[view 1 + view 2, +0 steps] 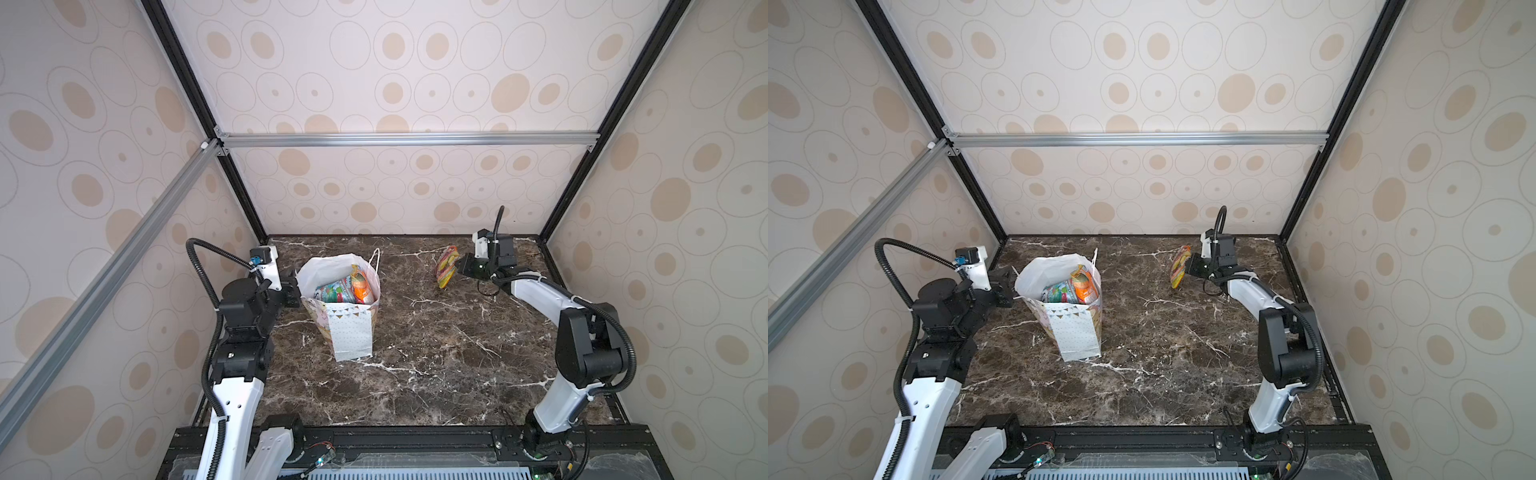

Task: Place the snacks into the paper bag

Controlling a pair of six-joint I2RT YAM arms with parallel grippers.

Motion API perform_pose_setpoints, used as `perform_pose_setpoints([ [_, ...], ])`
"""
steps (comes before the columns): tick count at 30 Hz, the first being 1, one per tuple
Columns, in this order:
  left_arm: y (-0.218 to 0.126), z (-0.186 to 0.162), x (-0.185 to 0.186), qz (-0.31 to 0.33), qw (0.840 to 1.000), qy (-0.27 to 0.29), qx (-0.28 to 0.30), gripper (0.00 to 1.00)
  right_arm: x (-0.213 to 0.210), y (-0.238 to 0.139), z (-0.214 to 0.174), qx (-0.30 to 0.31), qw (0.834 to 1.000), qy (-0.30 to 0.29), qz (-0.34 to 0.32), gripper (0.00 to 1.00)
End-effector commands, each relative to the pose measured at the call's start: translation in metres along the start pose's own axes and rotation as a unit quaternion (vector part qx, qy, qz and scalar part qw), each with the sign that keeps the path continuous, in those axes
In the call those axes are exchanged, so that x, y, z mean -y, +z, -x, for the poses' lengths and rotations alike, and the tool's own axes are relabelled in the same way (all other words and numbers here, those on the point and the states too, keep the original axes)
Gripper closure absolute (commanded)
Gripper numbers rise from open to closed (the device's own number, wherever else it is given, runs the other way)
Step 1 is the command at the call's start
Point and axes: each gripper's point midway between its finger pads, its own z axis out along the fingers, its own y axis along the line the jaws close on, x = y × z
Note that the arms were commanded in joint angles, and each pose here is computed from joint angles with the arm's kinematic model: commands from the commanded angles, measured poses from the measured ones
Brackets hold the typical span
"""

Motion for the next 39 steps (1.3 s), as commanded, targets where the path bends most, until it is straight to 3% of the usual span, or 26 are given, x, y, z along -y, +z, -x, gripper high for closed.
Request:
perform_pose_setpoints([
  [1, -0.008, 0.017, 0.000, 0.004, 0.999, 0.013, 0.029, 1.00, -0.025, -0.025, 0.022, 0.027, 0.999, -0.040, 0.008, 1.00],
  [8, -0.009, 0.018, -0.001, 0.010, 0.999, 0.014, 0.033, 1.00, -0.068, -0.057, 0.031, 0.033, 0.992, -0.122, 0.003, 1.00],
  [15, -0.008, 0.017, -0.001, 0.008, 0.999, 0.015, 0.030, 1.00, -0.107, -0.090, 0.045, 0.080, 0.984, -0.157, 0.021, 1.00],
  [19, -0.009, 0.018, -0.001, 0.008, 0.999, 0.015, 0.032, 1.00, -0.107, -0.091, 0.043, 0.070, 0.984, -0.165, 0.010, 1.00],
  [20, -0.010, 0.019, -0.001, 0.008, 0.999, 0.014, 0.034, 1.00, -0.104, -0.088, 0.039, 0.056, 0.984, -0.167, 0.003, 1.00],
  [23, -0.010, 0.019, 0.000, 0.007, 0.999, 0.015, 0.035, 1.00, -0.085, -0.076, 0.017, -0.001, 0.984, -0.175, -0.038, 0.83],
  [26, -0.009, 0.018, 0.000, 0.005, 0.999, 0.013, 0.032, 1.00, -0.049, -0.067, -0.005, -0.046, 0.979, -0.166, -0.112, 0.59],
  [28, -0.009, 0.019, 0.001, 0.003, 0.999, 0.014, 0.032, 1.00, -0.028, -0.061, -0.019, -0.059, 0.978, -0.148, -0.131, 0.55],
  [33, -0.007, 0.017, 0.002, -0.002, 0.999, 0.013, 0.029, 1.00, 0.023, -0.047, -0.037, -0.066, 0.989, -0.073, -0.109, 0.51],
  [39, -0.008, 0.017, 0.001, 0.001, 0.999, 0.013, 0.030, 1.00, 0.060, -0.023, -0.071, -0.138, 0.979, -0.073, -0.128, 0.44],
])
